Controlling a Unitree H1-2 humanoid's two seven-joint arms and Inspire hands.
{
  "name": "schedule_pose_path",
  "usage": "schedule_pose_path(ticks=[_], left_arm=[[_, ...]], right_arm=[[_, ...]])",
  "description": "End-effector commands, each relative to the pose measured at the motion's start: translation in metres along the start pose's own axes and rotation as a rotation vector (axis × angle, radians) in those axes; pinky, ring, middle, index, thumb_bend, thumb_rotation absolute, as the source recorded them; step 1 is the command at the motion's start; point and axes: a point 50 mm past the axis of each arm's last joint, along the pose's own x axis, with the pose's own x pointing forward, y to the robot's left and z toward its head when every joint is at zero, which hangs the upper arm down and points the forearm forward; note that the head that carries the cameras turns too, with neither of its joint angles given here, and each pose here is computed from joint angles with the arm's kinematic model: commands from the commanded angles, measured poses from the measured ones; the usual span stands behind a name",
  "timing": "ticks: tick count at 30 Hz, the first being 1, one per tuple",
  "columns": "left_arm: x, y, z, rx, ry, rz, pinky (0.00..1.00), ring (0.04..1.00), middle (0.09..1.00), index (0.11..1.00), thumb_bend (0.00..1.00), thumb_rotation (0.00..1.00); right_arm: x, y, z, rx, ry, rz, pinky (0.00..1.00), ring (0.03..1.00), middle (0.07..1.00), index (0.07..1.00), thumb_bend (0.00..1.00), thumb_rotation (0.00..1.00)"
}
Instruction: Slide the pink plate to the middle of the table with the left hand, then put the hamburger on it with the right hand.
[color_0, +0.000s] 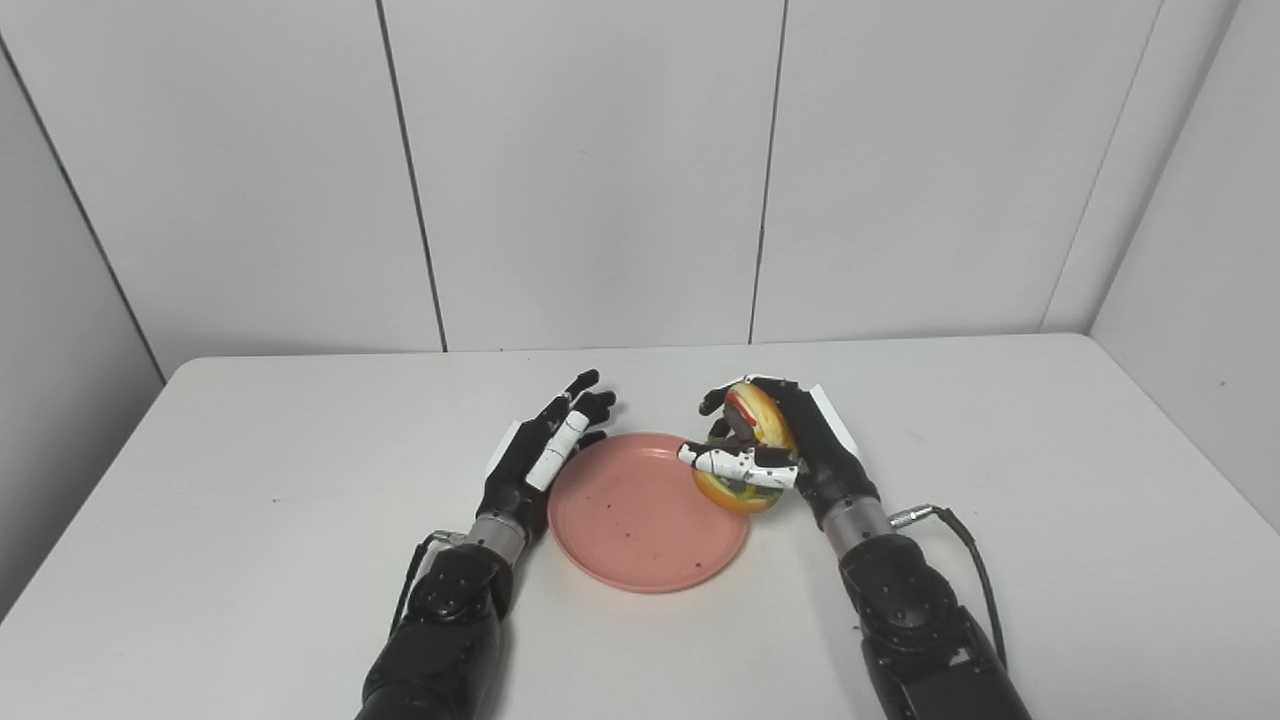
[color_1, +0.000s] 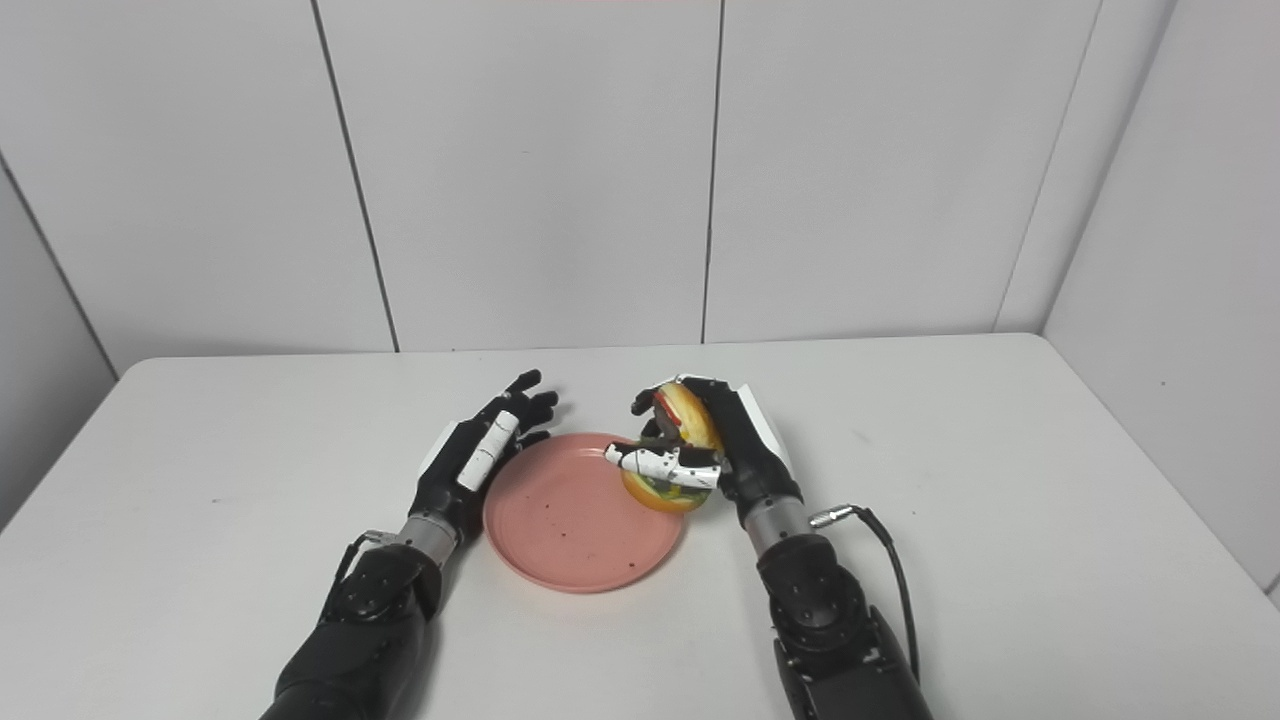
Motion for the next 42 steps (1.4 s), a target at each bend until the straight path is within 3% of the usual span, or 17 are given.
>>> schedule_pose_path(ticks=[1, 17, 25, 42], left_arm=[[-0.029, -0.02, -0.042, -0.044, 0.09, 0.008, 0.84, 0.886, 0.834, 0.88, 0.95, 0.8], [-0.026, -0.038, -0.041, -0.043, 0.082, -0.004, 0.78, 0.842, 0.822, 0.863, 0.94, 0.81], [-0.028, -0.036, -0.042, -0.035, 0.076, 0.0, 0.76, 0.824, 0.81, 0.869, 0.91, 0.81], [-0.033, -0.027, -0.044, -0.038, 0.075, 0.003, 0.78, 0.869, 0.823, 0.857, 0.96, 0.81]], right_arm=[[0.021, -0.001, 0.036, -0.013, -0.153, -0.017, 0.25, 0.303, 0.385, 0.479, 0.5, 0.15], [0.043, 0.028, 0.046, -0.047, -0.172, 0.034, 0.23, 0.284, 0.363, 0.478, 0.5, 0.16], [0.048, 0.037, 0.031, -0.169, -0.21, 0.068, 0.24, 0.292, 0.365, 0.477, 0.5, 0.16], [0.045, 0.028, 0.005, -0.28, -0.144, 0.087, 0.26, 0.316, 0.384, 0.477, 0.5, 0.17]])
